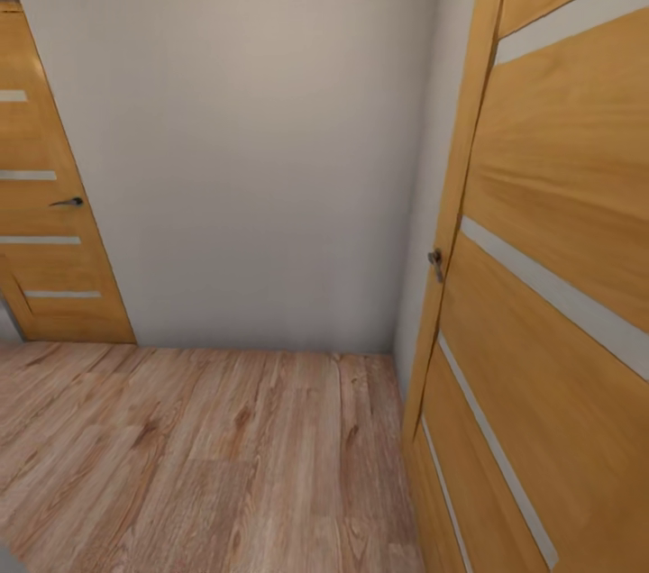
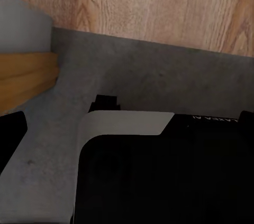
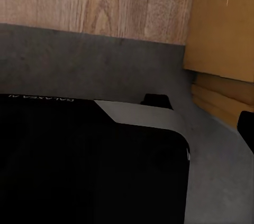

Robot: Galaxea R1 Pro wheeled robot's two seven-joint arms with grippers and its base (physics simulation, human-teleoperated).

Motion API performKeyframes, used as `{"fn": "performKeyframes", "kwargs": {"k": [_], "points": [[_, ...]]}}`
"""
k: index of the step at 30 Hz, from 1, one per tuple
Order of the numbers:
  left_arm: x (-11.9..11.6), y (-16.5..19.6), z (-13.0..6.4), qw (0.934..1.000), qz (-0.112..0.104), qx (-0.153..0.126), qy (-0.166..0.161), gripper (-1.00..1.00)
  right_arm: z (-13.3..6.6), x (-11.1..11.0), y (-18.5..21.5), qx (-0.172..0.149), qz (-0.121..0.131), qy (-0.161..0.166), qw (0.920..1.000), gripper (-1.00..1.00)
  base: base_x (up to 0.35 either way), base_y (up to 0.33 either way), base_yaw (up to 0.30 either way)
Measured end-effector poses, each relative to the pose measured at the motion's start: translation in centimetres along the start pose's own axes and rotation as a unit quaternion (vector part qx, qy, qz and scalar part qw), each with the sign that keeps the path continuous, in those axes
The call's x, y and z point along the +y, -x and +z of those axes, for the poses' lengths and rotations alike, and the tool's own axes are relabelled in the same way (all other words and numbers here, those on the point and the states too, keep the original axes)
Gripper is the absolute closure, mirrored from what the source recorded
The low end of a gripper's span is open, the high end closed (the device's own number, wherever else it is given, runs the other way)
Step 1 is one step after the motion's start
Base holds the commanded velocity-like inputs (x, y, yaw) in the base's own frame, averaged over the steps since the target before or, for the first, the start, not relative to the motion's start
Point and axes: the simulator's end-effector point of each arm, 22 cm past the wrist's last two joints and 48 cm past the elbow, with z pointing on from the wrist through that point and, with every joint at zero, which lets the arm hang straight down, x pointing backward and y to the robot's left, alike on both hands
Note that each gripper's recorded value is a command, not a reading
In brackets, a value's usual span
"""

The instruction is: Move the two storage containers from the living room to the garage. In the garage, place one container on the floor and stack the other container on top of it (either order is fine).

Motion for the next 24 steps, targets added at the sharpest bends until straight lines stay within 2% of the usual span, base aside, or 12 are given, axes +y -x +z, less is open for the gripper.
{"fn": "performKeyframes", "kwargs": {"k": [6,17,24], "points": [[-0.01,-0.01,0.0,1.0,0.0,0.0,0.0,-1.0,0.0,0.0,-0.02,0.0,0.002,0.0,1.0,-1.0,0.025,0.0,0.1],[-0.03,-0.01,-0.01,1.0,0.001,0.0,-0.001,-1.0,-0.01,-0.01,-0.01,0.0,0.001,0.0,1.0,-1.0,0.237,0.0,0.004],[0.0,0.0,0.0,1.0,0.0,0.0,0.0,-1.0,0.0,0.02,0.0,0.0,0.0,0.0,1.0,-1.0,0.033,0.0,0.0]]}}
